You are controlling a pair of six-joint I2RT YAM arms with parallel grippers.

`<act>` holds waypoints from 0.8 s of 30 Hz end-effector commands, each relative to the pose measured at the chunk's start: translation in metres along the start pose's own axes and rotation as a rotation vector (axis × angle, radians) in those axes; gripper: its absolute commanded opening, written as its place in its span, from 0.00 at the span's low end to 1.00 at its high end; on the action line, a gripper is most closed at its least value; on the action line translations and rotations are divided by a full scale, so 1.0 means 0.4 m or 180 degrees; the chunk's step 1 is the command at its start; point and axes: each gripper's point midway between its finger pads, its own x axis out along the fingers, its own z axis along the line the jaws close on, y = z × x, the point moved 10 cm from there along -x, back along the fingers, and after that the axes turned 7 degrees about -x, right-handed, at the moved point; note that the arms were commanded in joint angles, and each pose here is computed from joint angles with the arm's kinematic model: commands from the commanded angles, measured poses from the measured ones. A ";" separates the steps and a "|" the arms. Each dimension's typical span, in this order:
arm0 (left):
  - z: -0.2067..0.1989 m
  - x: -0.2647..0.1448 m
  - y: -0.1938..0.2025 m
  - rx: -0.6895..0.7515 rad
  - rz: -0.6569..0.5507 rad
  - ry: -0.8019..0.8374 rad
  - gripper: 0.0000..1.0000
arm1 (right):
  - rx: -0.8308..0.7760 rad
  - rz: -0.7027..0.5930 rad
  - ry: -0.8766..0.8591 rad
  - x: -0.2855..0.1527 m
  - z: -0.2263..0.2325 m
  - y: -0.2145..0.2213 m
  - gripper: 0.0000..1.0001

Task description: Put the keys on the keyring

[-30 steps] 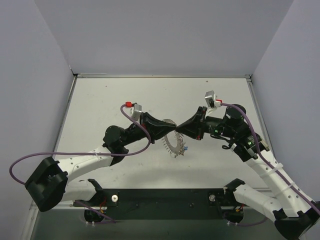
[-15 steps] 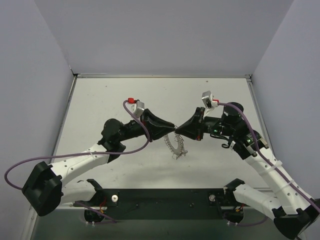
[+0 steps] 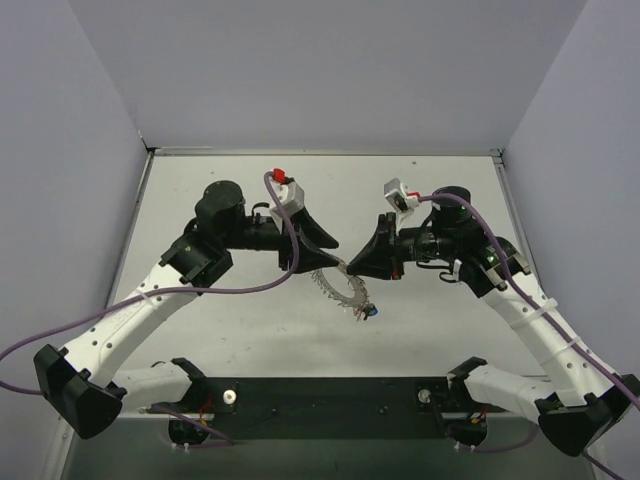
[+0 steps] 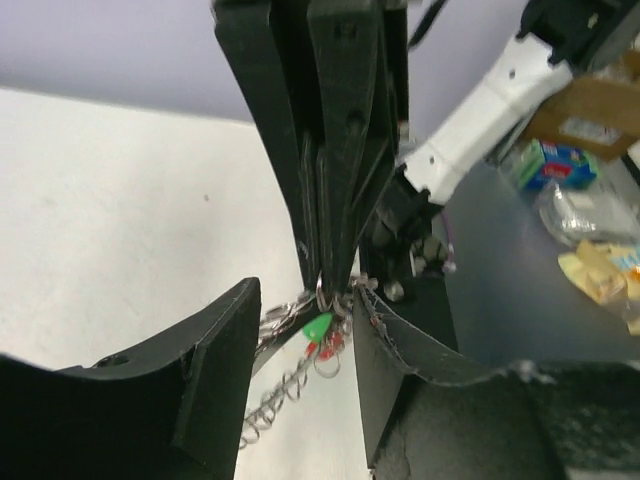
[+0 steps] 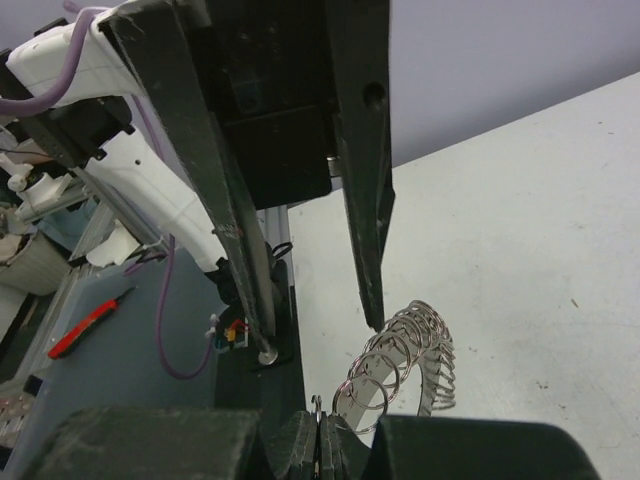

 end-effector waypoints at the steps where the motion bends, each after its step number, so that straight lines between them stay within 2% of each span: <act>1: -0.002 -0.016 0.044 -0.0172 0.0711 0.0246 0.50 | -0.0379 -0.0110 -0.0383 -0.006 0.020 -0.048 0.00; 4: 0.003 -0.013 0.045 -0.0188 0.0834 0.0310 0.45 | -0.0367 -0.0068 -0.0430 0.003 0.022 -0.043 0.00; 11: -0.001 -0.003 0.045 -0.0130 0.0864 0.0338 0.41 | -0.0309 0.0012 -0.0403 0.013 0.016 -0.032 0.00; 14: -0.004 -0.002 0.033 -0.0029 0.0779 0.0271 0.42 | -0.0292 0.0030 -0.0400 0.018 0.013 -0.030 0.00; 17: -0.010 -0.006 0.022 0.0033 0.0691 0.0206 0.48 | -0.0273 0.0047 -0.0388 0.021 0.009 -0.026 0.00; 24: -0.016 -0.009 0.013 0.0104 0.0662 0.0160 0.49 | -0.0244 0.0074 -0.0391 0.027 0.004 -0.022 0.00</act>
